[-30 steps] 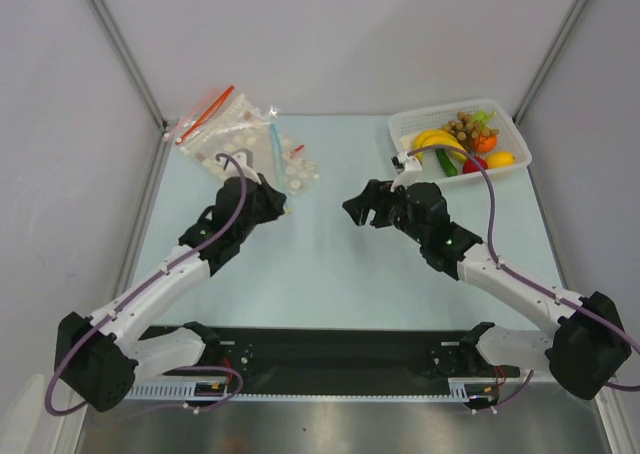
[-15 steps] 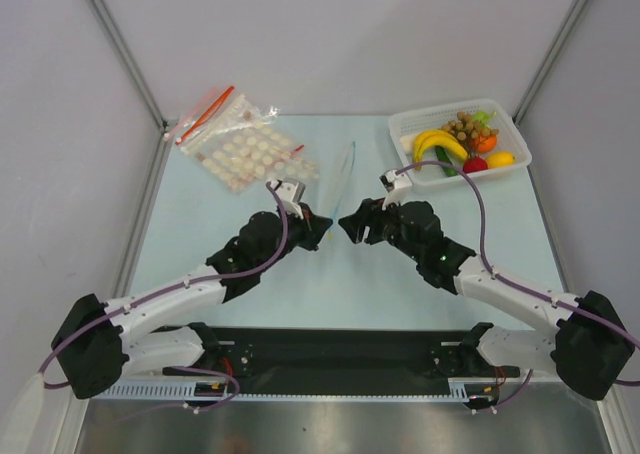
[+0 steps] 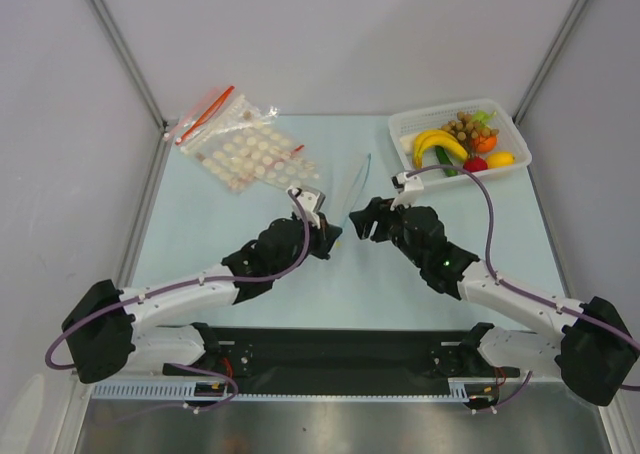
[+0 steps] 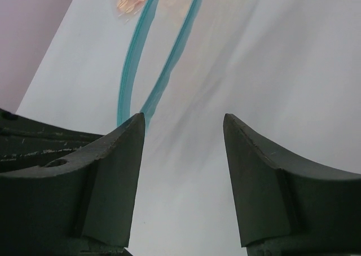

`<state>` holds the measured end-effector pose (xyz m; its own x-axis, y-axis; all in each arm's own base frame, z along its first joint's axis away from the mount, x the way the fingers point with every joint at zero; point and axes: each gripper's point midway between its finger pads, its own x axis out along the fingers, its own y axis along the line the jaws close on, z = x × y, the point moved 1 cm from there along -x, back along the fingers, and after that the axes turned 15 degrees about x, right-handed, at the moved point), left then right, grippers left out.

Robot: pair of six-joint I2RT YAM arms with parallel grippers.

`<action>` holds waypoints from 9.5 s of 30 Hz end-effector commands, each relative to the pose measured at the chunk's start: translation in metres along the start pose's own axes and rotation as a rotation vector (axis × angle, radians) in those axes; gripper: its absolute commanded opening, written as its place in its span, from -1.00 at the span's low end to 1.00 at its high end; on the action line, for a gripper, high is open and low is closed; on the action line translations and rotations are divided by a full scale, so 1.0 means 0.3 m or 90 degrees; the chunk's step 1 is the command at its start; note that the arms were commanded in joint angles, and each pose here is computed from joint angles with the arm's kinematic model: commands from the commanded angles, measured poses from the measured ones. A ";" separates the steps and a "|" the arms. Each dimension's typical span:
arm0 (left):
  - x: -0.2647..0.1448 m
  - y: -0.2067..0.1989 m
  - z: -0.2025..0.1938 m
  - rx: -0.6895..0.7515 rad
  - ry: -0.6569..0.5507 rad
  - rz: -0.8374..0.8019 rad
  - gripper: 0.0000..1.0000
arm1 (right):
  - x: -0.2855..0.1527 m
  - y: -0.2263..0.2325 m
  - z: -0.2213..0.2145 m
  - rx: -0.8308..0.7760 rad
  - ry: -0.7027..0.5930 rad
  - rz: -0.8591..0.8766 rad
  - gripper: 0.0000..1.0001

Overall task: Place the food in the zip-top bag and seal the zipper
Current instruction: Open the zipper of the food storage bag, then pick up the fake fruit from the bin, then place the fake fruit in the zipper food storage bag.

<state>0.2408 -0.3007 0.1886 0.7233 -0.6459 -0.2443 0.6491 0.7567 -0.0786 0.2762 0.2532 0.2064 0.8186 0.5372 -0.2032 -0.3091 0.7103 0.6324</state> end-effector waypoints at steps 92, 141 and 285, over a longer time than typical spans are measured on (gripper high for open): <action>0.130 -0.059 -0.003 0.097 0.095 0.091 -0.67 | -0.003 0.079 0.022 -0.047 -0.033 0.022 -1.00; 0.093 0.222 -0.011 0.277 0.273 0.323 -0.99 | 0.046 -0.065 0.039 0.033 0.016 -0.013 0.60; 0.124 -0.003 0.057 0.097 0.282 0.019 -0.99 | -0.462 0.180 0.424 0.018 -0.297 0.336 -1.00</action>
<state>0.2752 -0.3024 0.1711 0.6457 -0.3824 -0.6610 0.6272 0.7593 0.1734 0.2360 0.1575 0.3249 0.8059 0.5092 0.3022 -0.5557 0.4741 0.6829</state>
